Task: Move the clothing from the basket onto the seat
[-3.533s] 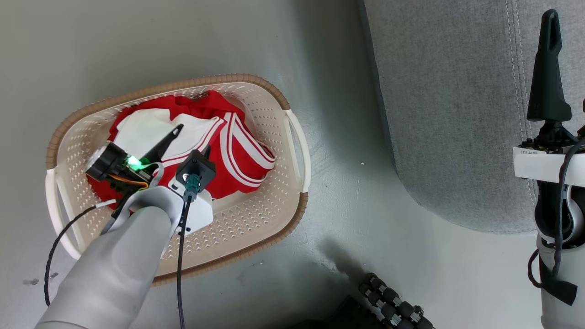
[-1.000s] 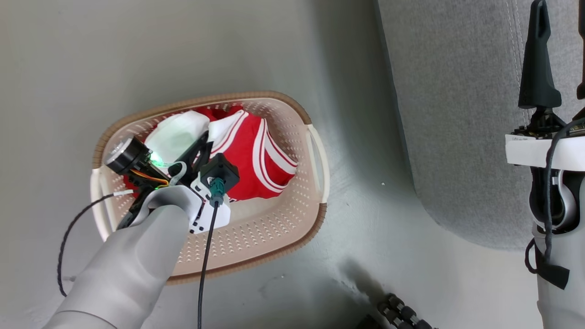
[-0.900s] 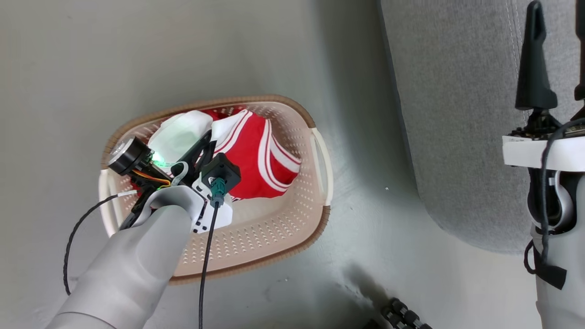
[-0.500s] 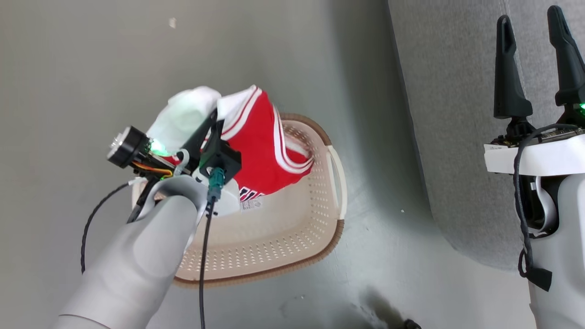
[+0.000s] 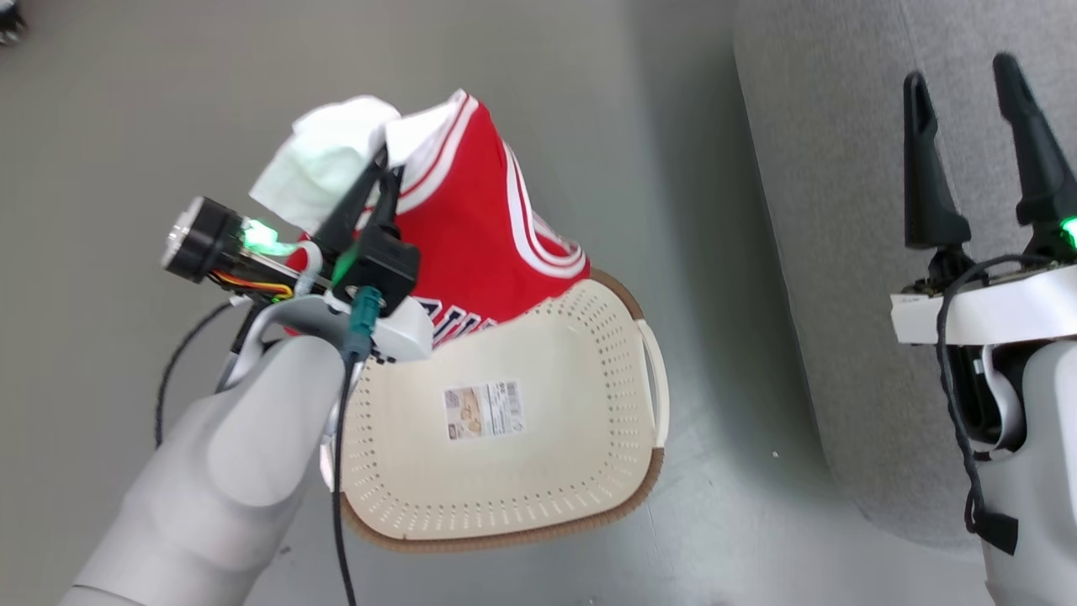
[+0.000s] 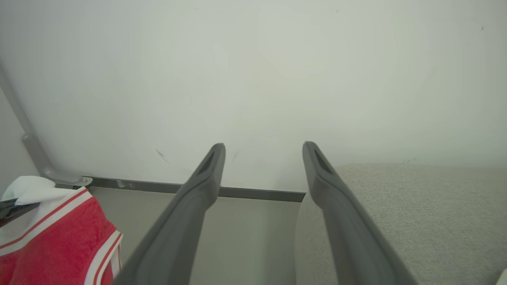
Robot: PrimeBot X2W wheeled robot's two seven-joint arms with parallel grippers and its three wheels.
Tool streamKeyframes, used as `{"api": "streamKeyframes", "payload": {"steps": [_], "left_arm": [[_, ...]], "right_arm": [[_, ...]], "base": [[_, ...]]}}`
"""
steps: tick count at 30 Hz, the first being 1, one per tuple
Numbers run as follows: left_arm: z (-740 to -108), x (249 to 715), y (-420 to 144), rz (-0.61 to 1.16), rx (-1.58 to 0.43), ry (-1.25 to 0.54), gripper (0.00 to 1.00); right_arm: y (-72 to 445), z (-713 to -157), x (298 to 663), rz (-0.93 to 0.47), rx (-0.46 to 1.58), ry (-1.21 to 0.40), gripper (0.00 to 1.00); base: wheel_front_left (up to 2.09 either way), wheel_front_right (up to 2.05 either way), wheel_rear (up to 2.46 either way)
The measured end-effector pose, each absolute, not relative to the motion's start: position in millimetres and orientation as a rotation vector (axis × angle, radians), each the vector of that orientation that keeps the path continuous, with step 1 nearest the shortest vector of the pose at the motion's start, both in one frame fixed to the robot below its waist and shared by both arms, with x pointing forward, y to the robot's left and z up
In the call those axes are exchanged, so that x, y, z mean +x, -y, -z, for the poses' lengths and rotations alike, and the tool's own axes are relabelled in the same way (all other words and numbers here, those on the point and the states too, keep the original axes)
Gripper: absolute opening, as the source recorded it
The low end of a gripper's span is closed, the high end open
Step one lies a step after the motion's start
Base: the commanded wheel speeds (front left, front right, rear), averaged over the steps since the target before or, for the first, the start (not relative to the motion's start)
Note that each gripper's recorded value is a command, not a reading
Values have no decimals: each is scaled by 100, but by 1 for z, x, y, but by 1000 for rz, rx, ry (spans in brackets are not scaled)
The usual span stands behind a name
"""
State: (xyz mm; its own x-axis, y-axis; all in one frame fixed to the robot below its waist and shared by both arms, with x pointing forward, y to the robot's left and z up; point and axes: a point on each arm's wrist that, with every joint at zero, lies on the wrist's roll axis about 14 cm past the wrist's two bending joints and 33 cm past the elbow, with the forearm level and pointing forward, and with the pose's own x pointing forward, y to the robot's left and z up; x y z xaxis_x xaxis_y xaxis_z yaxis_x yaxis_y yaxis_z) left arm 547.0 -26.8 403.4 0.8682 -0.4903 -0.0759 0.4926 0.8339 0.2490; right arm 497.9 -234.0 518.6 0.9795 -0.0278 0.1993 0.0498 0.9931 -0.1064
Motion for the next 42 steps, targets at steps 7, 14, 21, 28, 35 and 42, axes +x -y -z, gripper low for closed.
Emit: {"api": "streamKeyframes", "payload": {"steps": [7, 14, 21, 28, 35, 42], "left_arm": [[-466, 552, 1, 468, 248, 108, 0], [-527, 545, -11, 461, 251, 233, 0], [-589, 532, -18, 484, 255, 359, 0], [-652, 510, -17, 508, 238, 496, 0], [-686, 490, -22, 515, 242, 555, 0], [-703, 473, -23, 540, 248, 552, 0]], "right_arm": [[222, -524, 484, 1, -106, 191, 100], [218, -532, 470, -15, -117, 192, 100], [208, -539, 457, -63, -137, 193, 100], [187, -540, 445, -153, -141, 181, 100], [165, -539, 431, -262, -168, 168, 100], [132, -539, 410, -398, -188, 162, 100]], "base": [[0, 0, 0], [0, 0, 0], [0, 0, 0], [0, 0, 0], [0, 0, 0], [0, 0, 0]]}}
